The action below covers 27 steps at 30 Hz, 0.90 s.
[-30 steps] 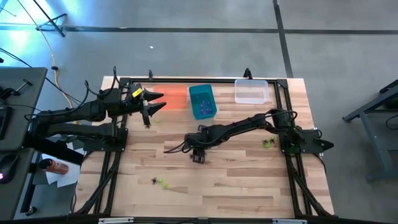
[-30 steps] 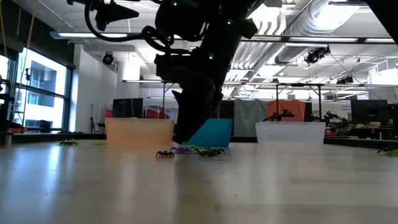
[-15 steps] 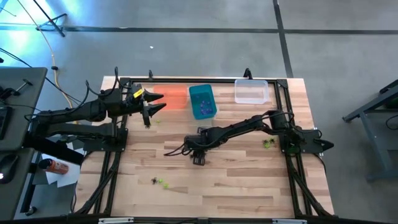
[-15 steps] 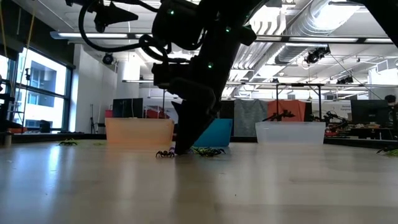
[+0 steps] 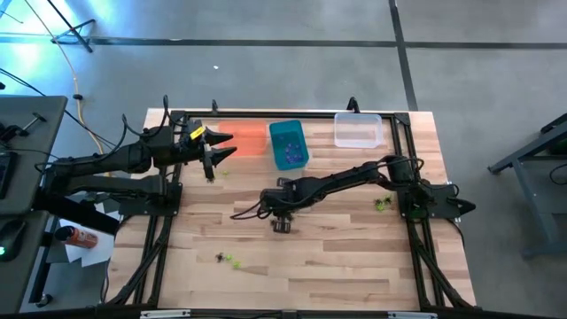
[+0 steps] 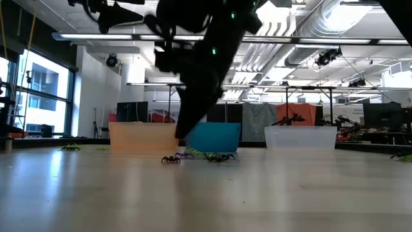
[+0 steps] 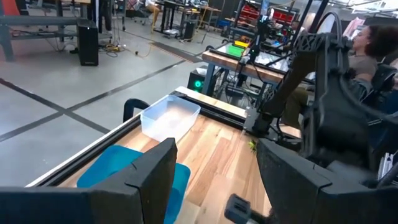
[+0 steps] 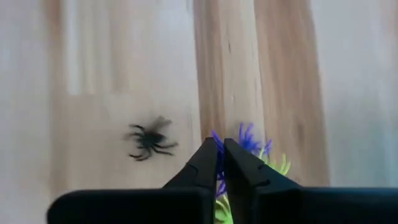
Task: Sort Halloween decoration
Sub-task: Put the purple spider toy into the blue bin
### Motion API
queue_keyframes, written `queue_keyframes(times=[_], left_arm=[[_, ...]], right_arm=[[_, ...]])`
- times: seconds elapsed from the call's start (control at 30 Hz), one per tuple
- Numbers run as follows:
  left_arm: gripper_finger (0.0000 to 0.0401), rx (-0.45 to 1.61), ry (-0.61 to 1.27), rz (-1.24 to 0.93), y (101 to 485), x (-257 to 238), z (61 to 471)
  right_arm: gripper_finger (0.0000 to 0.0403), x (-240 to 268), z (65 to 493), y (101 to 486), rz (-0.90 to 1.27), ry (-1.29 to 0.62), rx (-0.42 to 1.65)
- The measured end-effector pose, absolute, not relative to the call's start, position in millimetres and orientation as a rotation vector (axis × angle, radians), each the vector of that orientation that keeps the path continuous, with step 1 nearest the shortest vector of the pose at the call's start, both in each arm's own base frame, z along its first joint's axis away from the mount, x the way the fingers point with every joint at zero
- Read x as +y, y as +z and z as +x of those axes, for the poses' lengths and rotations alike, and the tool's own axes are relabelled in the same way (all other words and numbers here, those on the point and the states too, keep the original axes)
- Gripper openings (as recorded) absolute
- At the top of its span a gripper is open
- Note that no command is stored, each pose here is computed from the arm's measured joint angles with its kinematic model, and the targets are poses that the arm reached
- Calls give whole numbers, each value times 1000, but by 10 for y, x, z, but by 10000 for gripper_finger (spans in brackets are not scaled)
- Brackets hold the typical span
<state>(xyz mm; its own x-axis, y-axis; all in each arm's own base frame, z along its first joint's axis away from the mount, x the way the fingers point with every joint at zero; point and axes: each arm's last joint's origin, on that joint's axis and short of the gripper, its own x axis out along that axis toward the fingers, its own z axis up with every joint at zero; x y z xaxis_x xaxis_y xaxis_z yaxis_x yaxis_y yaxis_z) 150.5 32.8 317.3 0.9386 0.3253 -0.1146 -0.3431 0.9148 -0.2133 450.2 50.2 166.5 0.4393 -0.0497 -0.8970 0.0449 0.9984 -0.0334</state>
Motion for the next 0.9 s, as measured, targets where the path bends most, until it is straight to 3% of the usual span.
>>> queue_keyframes(times=[0.4, 0.63, 0.9], left_arm=[[211, 78, 344, -233, 3173, 328, 1505], [211, 73, 344, -232, 3178, 328, 1505], [211, 90, 342, -182, 3167, 331, 1519]], right_arm=[[2, 366, 4146, 2541, -37, -46, 990], [1, 222, 3470, 2623, 37, -167, 933], [0, 144, 2703, 2673, 189, -226, 484]])
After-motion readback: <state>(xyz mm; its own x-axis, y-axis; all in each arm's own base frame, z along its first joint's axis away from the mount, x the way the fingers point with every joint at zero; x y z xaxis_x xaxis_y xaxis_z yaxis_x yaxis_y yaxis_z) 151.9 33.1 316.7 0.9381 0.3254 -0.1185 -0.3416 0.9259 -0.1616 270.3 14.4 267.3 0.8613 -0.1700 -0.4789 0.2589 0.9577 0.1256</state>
